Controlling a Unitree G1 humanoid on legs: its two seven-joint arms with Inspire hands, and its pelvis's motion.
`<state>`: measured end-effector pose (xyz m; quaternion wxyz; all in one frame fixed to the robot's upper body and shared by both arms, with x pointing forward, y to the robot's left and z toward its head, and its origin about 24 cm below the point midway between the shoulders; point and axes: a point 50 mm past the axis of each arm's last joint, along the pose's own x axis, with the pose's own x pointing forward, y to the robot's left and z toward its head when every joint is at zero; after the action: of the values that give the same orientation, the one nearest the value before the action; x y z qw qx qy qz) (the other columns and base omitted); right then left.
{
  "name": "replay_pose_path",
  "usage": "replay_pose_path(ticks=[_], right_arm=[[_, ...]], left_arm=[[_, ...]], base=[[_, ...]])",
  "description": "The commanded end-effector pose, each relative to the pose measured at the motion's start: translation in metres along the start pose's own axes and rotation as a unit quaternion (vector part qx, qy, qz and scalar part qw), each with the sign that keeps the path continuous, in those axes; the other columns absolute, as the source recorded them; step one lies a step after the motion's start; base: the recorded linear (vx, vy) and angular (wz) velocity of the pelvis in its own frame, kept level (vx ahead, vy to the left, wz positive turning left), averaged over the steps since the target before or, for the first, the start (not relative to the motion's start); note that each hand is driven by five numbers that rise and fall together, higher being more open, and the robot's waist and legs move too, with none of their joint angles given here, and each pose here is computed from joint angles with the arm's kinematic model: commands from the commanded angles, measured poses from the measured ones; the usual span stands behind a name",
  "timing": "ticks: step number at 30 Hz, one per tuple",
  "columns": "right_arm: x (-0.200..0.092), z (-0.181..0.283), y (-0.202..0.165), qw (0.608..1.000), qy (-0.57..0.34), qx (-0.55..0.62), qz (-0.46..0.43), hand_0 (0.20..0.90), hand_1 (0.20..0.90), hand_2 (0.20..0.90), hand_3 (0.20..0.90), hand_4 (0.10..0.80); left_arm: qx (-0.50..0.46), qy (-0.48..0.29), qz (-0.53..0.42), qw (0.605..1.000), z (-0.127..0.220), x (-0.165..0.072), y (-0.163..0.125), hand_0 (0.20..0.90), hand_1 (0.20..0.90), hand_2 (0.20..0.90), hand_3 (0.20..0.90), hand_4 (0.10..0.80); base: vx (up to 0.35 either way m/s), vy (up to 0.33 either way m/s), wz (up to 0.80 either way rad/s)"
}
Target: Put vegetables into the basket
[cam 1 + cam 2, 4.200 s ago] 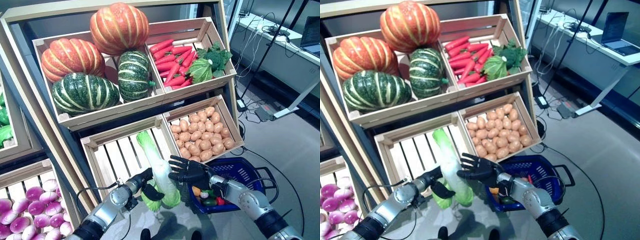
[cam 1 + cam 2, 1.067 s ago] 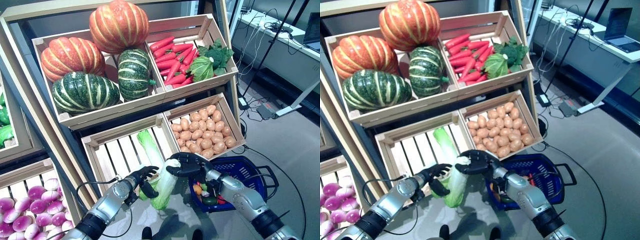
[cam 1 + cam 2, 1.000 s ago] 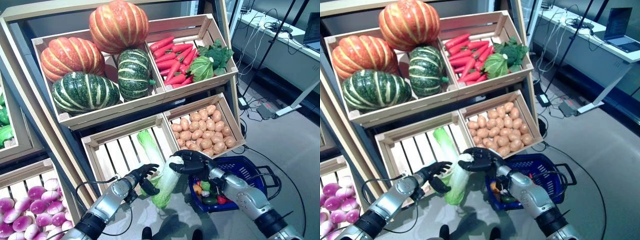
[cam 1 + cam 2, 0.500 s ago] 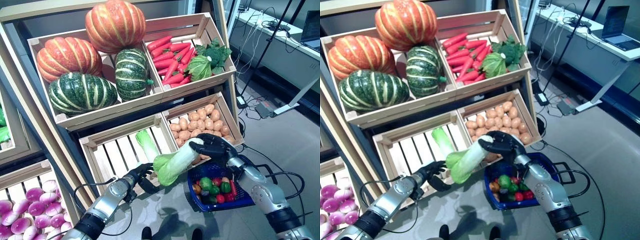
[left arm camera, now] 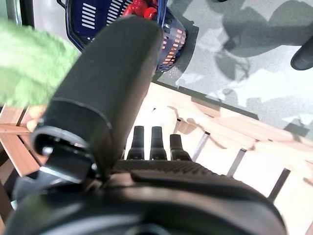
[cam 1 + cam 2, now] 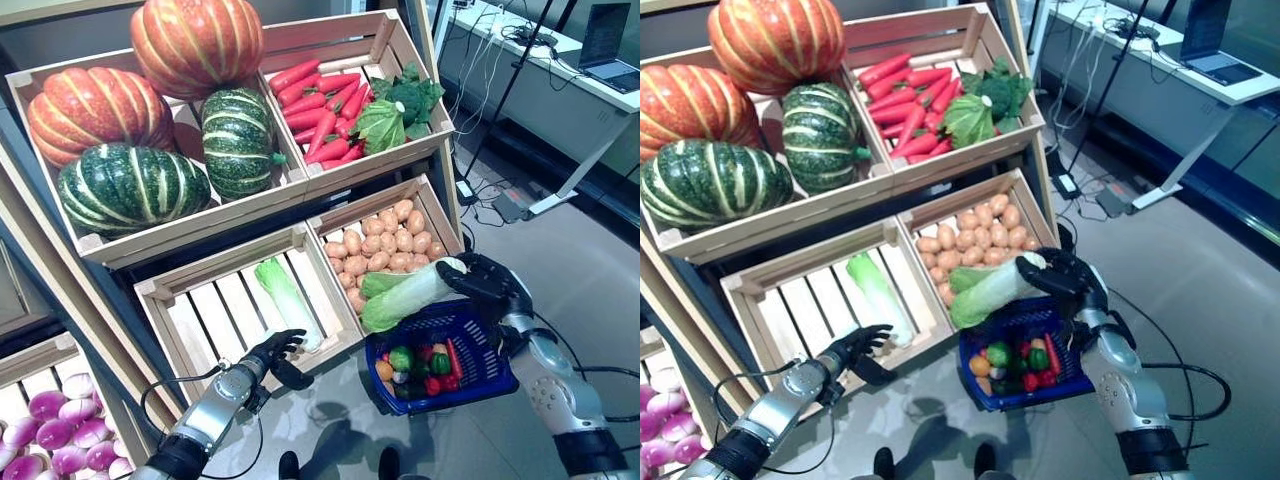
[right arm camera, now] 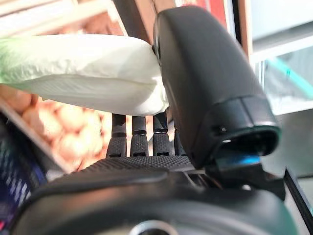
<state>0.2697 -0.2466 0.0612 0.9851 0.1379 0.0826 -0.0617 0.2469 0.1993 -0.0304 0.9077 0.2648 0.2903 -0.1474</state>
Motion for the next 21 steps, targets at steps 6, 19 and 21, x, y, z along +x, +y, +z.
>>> replay_pose_path(ticks=[6, 19, 21], right_arm=[[-0.008, 0.092, -0.024, 0.974, -0.215, 0.003, -0.069, 0.3, 0.3, 0.3, 0.3, 0.4], [-0.02, 0.075, -0.05, 0.967, -0.217, 0.057, -0.124, 0.3, 0.3, 0.3, 0.3, 0.4], [-0.019, 0.073, -0.052, 0.966, -0.215, 0.066, -0.13, 0.3, 0.3, 0.3, 0.3, 0.4]], left_arm=[[-0.011, -0.074, 0.062, 0.995, 0.026, -0.001, 0.033, 0.9, 0.9, 0.9, 0.9, 0.8], [-0.025, -0.099, 0.091, 0.991, 0.033, -0.006, 0.042, 0.9, 0.9, 0.9, 0.9, 0.8], [-0.025, -0.109, 0.095, 0.989, 0.038, -0.007, 0.045, 0.9, 0.9, 0.9, 0.9, 0.8]], base=[[-0.025, -0.034, -0.06], [-0.007, -0.029, -0.05], [-0.075, -0.042, -0.03]])
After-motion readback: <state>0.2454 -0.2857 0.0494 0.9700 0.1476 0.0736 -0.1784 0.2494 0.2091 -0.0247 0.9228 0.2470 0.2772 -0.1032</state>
